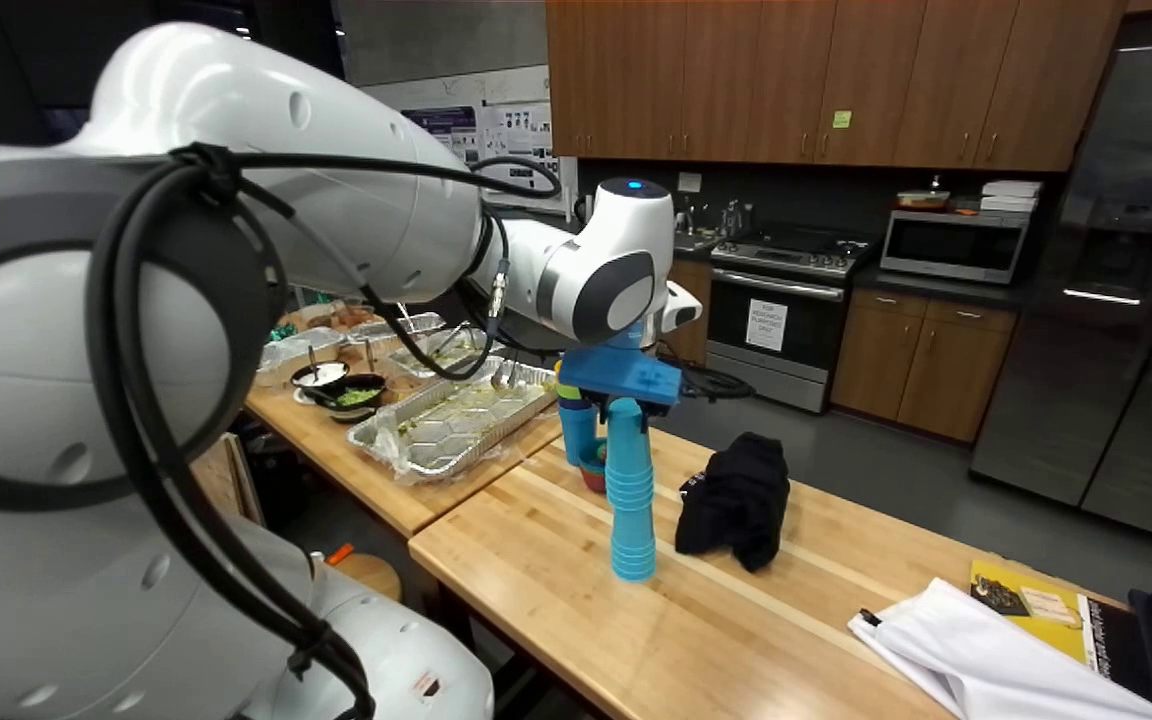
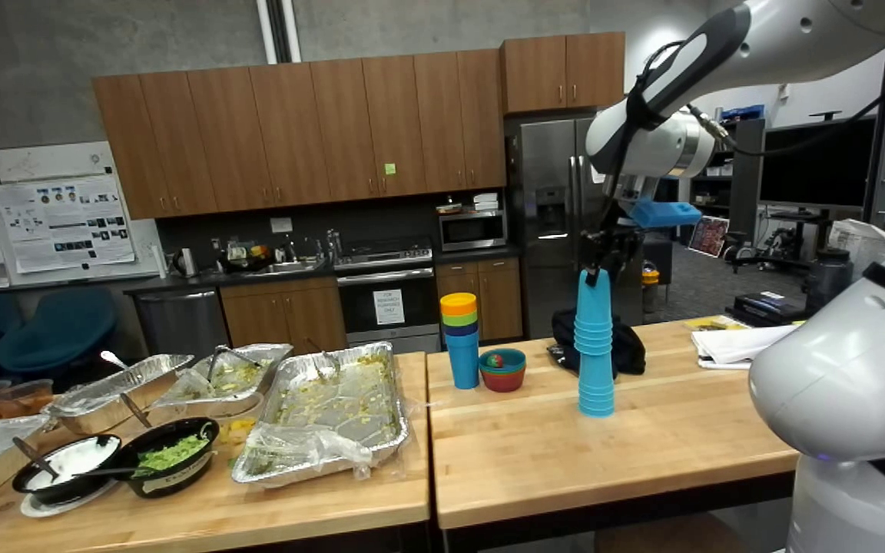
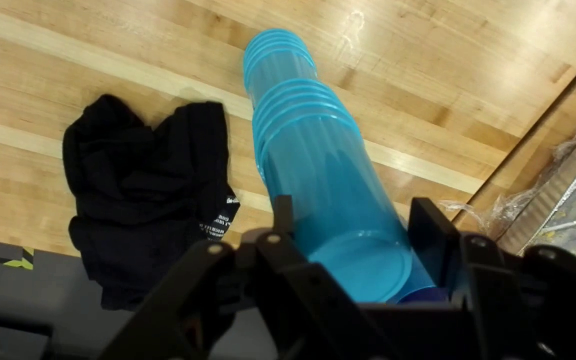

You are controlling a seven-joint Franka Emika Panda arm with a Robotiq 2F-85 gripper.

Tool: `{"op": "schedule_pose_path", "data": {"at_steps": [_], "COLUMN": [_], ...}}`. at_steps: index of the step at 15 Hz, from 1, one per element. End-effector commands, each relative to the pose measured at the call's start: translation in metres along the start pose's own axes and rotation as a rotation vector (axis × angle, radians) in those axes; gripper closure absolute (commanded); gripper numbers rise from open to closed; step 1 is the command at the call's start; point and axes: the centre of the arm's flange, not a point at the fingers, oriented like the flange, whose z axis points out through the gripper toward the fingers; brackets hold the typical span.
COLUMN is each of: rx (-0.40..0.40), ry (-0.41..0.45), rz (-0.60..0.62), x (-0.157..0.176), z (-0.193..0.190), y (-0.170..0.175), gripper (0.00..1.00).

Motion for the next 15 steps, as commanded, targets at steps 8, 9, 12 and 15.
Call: {"op": "schedule_pose_path", "data": {"at_steps": [8,9,12,15], "rx": [-0.011,-0.013,-0.023,-0.044], "ry": [0.111,0.118,0.161,0.18], "rz": [-0.003,0.009,0.062,0.142], "x": [-0.013,-0.014,-0.018,-0.021], "z": [-0.055,-0.058,-0.066,-0.071], "y": [0.002,0.006,0.022,0.046], "gripper": [0.66,0.66,0.66,0.66]}}
